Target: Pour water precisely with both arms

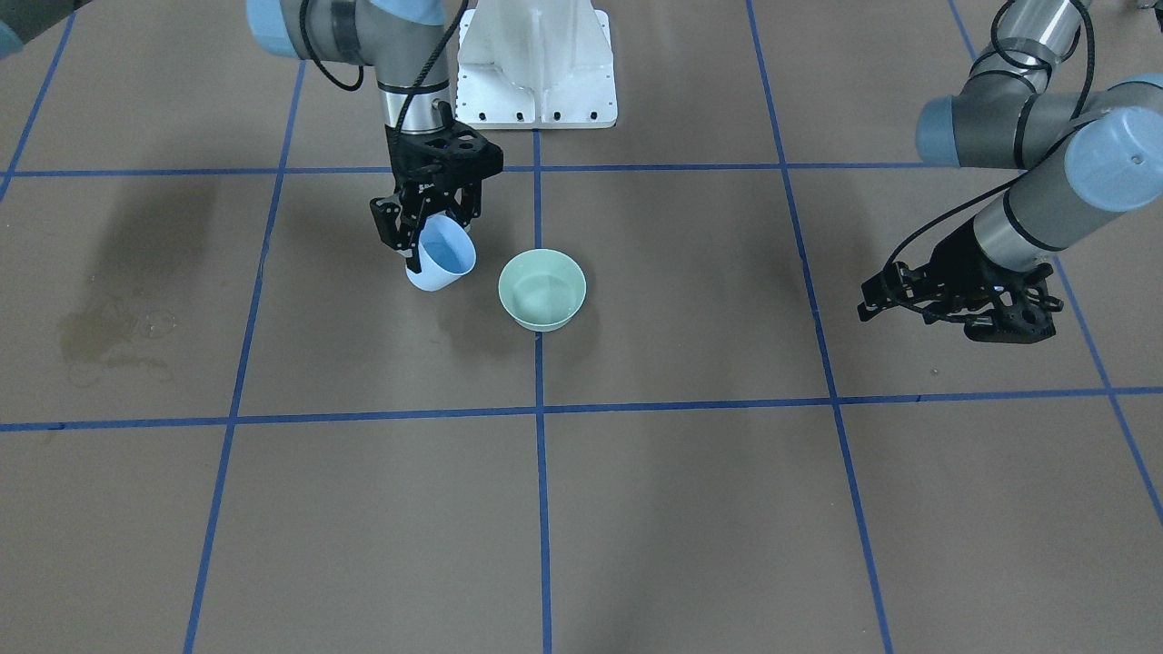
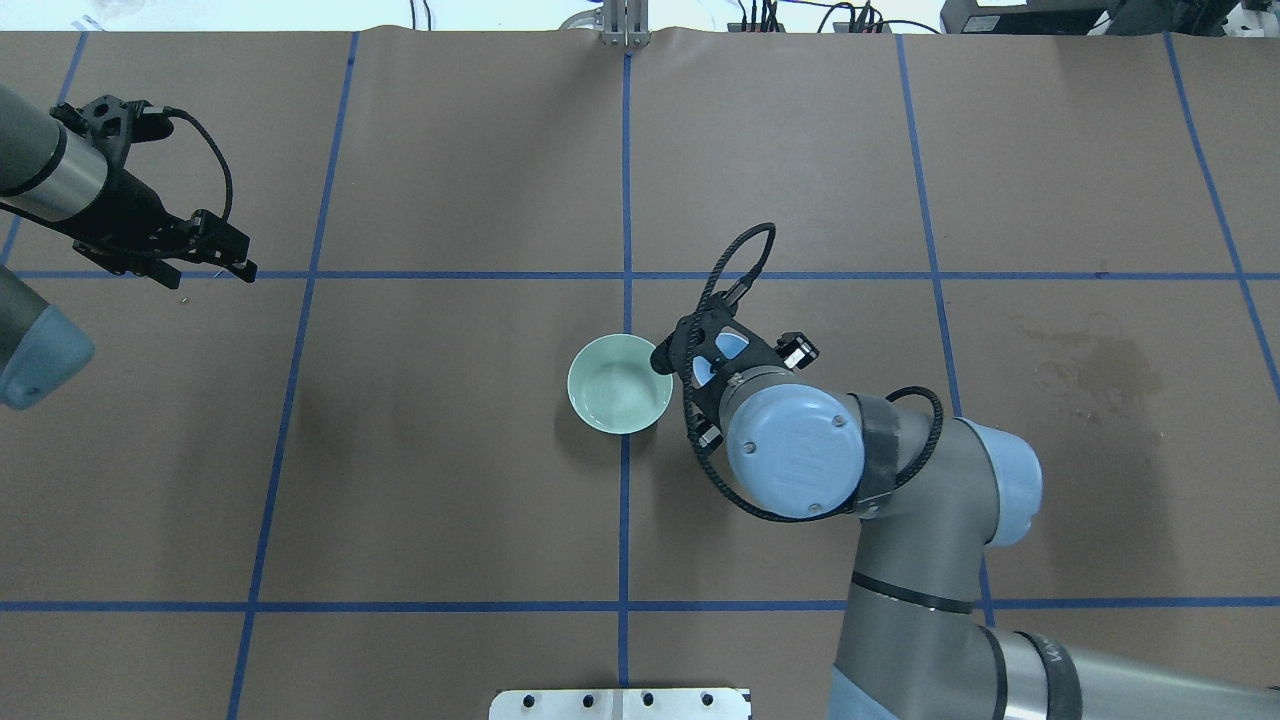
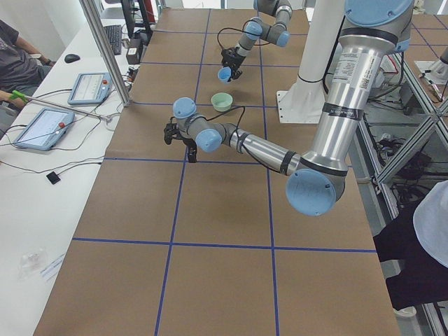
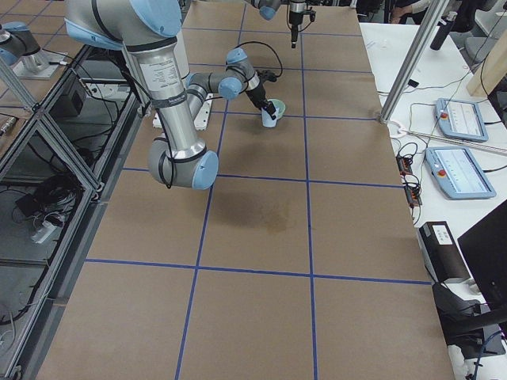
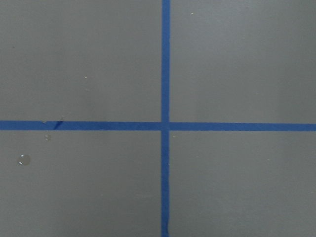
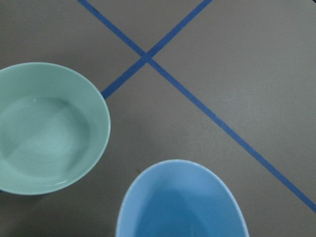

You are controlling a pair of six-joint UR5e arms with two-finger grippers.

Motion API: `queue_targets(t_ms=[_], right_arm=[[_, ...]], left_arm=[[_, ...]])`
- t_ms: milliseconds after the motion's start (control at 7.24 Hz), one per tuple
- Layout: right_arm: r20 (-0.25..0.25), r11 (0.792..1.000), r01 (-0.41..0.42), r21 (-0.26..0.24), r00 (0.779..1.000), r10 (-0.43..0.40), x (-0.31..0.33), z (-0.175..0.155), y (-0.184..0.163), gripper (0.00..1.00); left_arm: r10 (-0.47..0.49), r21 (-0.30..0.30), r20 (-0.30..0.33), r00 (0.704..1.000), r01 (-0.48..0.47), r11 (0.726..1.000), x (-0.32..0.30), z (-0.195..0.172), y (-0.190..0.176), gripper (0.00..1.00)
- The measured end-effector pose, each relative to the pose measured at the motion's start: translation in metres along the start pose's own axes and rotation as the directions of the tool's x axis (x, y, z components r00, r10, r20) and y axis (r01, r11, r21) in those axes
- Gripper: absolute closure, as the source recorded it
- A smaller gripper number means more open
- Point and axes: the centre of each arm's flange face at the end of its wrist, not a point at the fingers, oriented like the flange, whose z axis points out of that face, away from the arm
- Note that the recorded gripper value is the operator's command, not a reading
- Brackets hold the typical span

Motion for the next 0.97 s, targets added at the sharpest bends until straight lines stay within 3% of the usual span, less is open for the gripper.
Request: queue_targets(t_ms=[553, 967], right_arm=[[-0.124, 0.979, 0.159, -0.124, 0.977, -0.175, -0.039, -0.001, -0.051, 0.56], [-0.221, 0.936, 0.271, -0.224, 0.921, -0.320, -0.053, 0.004, -0.077, 0.59]], left_arm=[[0.001, -0.002, 0.003, 1.000, -0.001, 1.000, -0.002, 0.002, -0.002, 0.01], [-0.003, -0.005, 0.007, 1.000, 0.003, 1.000, -0.005, 0.004, -0.002, 0.01]])
